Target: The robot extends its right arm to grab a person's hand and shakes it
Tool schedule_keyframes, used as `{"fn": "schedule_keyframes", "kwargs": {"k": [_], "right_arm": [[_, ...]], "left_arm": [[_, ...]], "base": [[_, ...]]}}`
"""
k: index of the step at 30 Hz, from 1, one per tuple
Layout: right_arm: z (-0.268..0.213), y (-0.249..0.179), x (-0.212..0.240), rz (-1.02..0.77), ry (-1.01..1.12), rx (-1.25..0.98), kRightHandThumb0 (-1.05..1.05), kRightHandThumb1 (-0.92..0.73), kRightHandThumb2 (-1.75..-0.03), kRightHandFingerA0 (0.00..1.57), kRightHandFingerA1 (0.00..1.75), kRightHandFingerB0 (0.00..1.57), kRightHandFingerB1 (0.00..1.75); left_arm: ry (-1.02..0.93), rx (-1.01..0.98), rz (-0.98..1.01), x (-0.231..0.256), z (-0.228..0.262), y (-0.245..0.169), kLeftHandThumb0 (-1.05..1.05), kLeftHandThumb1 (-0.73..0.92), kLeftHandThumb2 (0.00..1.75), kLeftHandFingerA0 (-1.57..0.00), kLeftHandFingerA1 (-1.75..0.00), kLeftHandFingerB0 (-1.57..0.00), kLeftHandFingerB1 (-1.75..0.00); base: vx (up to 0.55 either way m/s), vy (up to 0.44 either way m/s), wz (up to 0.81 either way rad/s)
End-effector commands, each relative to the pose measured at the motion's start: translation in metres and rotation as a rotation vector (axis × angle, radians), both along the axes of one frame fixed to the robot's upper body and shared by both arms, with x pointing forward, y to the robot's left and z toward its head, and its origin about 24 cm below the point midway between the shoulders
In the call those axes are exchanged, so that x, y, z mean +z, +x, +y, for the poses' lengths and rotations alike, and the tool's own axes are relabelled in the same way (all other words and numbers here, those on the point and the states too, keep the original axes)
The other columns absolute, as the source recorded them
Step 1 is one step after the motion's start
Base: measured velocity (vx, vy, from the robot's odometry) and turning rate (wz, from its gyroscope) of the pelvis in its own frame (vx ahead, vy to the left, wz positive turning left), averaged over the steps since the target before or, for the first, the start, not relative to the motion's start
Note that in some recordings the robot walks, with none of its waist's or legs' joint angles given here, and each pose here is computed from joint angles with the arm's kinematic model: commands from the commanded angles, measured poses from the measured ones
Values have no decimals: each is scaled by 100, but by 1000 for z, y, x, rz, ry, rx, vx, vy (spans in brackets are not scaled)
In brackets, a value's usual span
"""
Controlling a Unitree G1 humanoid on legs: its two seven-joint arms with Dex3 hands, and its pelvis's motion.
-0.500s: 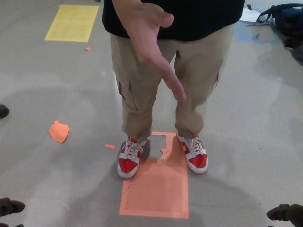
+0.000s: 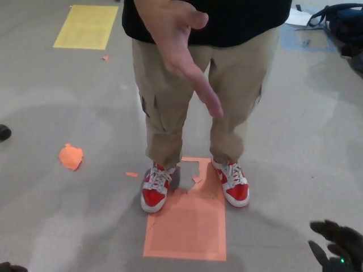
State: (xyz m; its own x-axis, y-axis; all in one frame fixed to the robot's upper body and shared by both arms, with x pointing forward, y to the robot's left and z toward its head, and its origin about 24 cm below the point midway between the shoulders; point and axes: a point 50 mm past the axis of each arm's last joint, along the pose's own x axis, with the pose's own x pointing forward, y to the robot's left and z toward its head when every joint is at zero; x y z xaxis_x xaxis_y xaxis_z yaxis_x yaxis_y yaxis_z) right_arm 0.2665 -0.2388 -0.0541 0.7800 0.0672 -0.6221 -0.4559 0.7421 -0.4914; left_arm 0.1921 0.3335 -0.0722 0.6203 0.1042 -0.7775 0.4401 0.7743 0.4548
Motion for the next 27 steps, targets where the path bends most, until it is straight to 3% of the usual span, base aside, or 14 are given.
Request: {"fn": "schedule_keyframes", "kwargs": {"k": [1, 2, 3, 6, 7, 8, 9, 11, 12, 13, 15, 17, 20, 27], "right_arm": [[39, 5, 86, -337, -43, 158, -89, -82, -113, 0, 17, 0, 11], [43, 5, 96, -361, -44, 169, -90, -82, -113, 0, 17, 0, 10], [50, 8, 115, -403, -57, 199, -91, -83, -114, 0, 18, 0, 9], [74, 11, 171, -548, -97, 278, -82, -77, -111, 0, 27, 0, 15], [79, 12, 182, -579, -103, 288, -78, -92, -70, 0, 26, 0, 6], [81, 12, 185, -587, -105, 290, -78, -92, -70, 0, 26, 0, 6], [87, 13, 197, -610, -102, 306, -83, -78, -111, 0, 24, 0, 13], [95, 14, 212, -655, -92, 334, -85, -78, -112, 0, 24, 0, 12], [97, 15, 216, -662, -100, 344, -81, -92, -70, 0, 23, 0, 1], [101, 18, 224, -677, -112, 362, -85, -77, -112, 0, 25, 0, 13], [107, 21, 236, -684, -153, 387, -86, -79, -114, 0, 23, 0, 12], [113, 24, 245, -691, -160, 400, -82, -92, -66, 0, 24, 0, 3], [123, 34, 259, -706, -182, 414, -86, -75, -112, 0, 22, 0, 12], [139, 49, 276, -716, -219, 433, -88, -74, -113, 0, 23, 0, 11]], "left_arm": [[-3, -10, 22, -5, 5, -15, -33, 61, 114, -1, -48, 0, -46], [3, -15, 26, -5, 5, -16, -33, 60, 113, -1, -48, 0, -46], [-1, -8, 25, -5, 4, -15, -73, 73, 103, -5, -42, -9, -38], [11, -12, 19, -3, 5, -14, -68, 73, 104, -10, -44, -3, -39], [18, -12, 20, -3, 6, -14, -73, 74, 103, -12, -45, -4, -39], [19, -12, 21, -3, 6, -14, -73, 74, 103, -12, -45, -4, -39], [20, -11, 14, -3, 6, -14, -34, 60, 113, -1, -48, 0, -46], [12, -19, 9, -2, 6, -14, -33, 61, 113, 0, -48, 0, -47], [7, -19, 7, -2, 6, -14, -33, 62, 114, 0, -47, 0, -46], [-6, -10, 4, -2, 6, -13, -34, 61, 113, 0, -47, 0, -47], [-15, -2, 8, -1, 6, -12, -71, 73, 103, -13, -46, 0, -38], [-16, 6, 10, -2, 7, -13, -71, 73, 103, -6, -43, -3, -37], [-31, 16, 6, -1, 7, -11, -69, 72, 103, -3, -42, -6, -37], [-26, 0, -14, 2, 7, -9, -70, 74, 104, -5, -43, -5, -38]], "base": [[0, 0, 0], [0, 0, 0], [0, 0, 0], [0, 0, 0], [0, 0, 0], [0, 0, 0], [0, 0, 0], [0, 0, 0], [0, 0, 0], [0, 0, 0], [0, 0, 0], [0, 0, 0], [0, 0, 0], [0, 0, 0]]}}
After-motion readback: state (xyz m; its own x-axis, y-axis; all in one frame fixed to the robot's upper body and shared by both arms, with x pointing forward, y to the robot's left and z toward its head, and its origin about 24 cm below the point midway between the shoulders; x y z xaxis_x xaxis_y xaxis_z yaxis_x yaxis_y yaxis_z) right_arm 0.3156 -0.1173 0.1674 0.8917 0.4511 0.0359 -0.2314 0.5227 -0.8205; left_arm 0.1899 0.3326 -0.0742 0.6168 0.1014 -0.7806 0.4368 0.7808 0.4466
